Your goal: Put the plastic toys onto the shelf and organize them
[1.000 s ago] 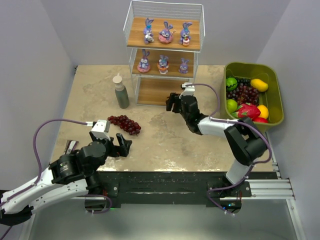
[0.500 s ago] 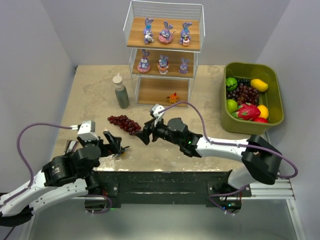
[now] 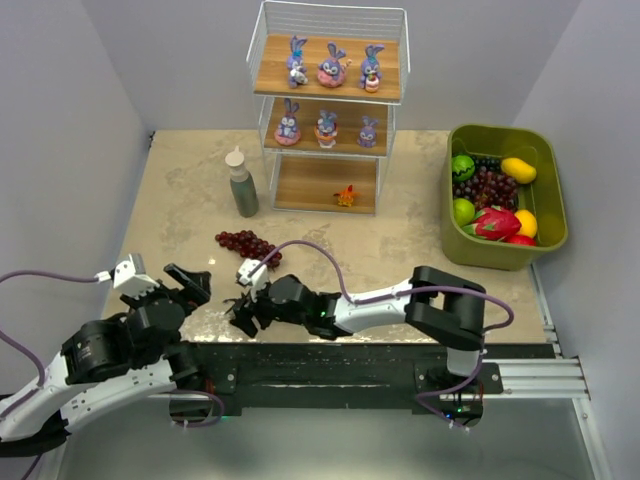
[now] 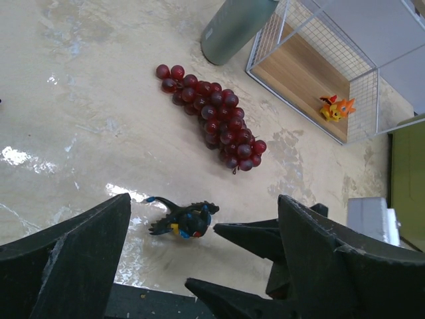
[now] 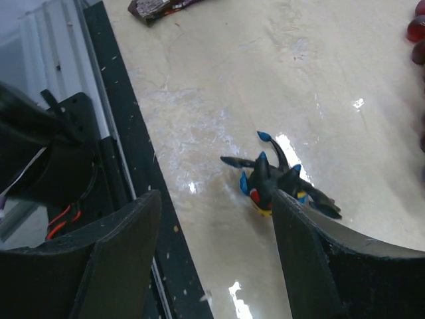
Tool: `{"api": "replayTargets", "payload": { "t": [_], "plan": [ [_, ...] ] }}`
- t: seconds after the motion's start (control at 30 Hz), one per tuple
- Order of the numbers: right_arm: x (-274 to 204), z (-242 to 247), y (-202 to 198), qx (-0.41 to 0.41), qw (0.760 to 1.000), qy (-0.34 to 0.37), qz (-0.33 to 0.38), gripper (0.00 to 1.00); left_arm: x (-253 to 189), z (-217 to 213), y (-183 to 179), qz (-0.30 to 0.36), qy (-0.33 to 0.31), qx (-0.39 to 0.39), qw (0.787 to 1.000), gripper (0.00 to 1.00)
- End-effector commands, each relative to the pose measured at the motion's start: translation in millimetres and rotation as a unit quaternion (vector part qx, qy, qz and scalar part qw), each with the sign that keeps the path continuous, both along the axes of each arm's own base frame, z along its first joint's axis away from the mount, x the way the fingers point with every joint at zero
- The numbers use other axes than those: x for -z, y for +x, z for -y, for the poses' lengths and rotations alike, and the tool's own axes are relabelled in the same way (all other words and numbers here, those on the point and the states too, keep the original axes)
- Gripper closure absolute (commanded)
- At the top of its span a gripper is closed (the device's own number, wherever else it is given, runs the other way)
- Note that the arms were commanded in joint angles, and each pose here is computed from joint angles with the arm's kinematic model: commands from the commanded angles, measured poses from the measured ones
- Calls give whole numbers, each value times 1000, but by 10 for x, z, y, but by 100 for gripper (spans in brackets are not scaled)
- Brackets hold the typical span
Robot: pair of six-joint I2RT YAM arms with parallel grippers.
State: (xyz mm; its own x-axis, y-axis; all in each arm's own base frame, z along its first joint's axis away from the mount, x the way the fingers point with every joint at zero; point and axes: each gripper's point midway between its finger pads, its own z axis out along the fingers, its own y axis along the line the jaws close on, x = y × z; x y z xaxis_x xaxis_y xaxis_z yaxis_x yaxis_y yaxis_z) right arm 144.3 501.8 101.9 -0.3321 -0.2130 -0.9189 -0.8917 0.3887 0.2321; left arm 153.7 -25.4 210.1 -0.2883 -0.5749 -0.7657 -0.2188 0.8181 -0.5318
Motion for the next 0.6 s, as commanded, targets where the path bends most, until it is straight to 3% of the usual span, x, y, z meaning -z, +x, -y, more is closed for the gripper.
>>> {"api": "replayTargets", "payload": {
  "t": [0.0, 0.27, 0.57],
  "plan": [
    [-116, -209, 148, 53, 998, 16, 11, 32, -136, -108, 33, 25, -27, -35, 999, 4],
    [5, -203, 302, 119, 993, -5, 24, 34, -168, -84, 38, 33, -29, -25, 999, 3],
    [-37, -154, 325, 138, 990, 5, 28, 34, -196, -90, 31, 42, -39, -19, 998, 3]
  ]
}}
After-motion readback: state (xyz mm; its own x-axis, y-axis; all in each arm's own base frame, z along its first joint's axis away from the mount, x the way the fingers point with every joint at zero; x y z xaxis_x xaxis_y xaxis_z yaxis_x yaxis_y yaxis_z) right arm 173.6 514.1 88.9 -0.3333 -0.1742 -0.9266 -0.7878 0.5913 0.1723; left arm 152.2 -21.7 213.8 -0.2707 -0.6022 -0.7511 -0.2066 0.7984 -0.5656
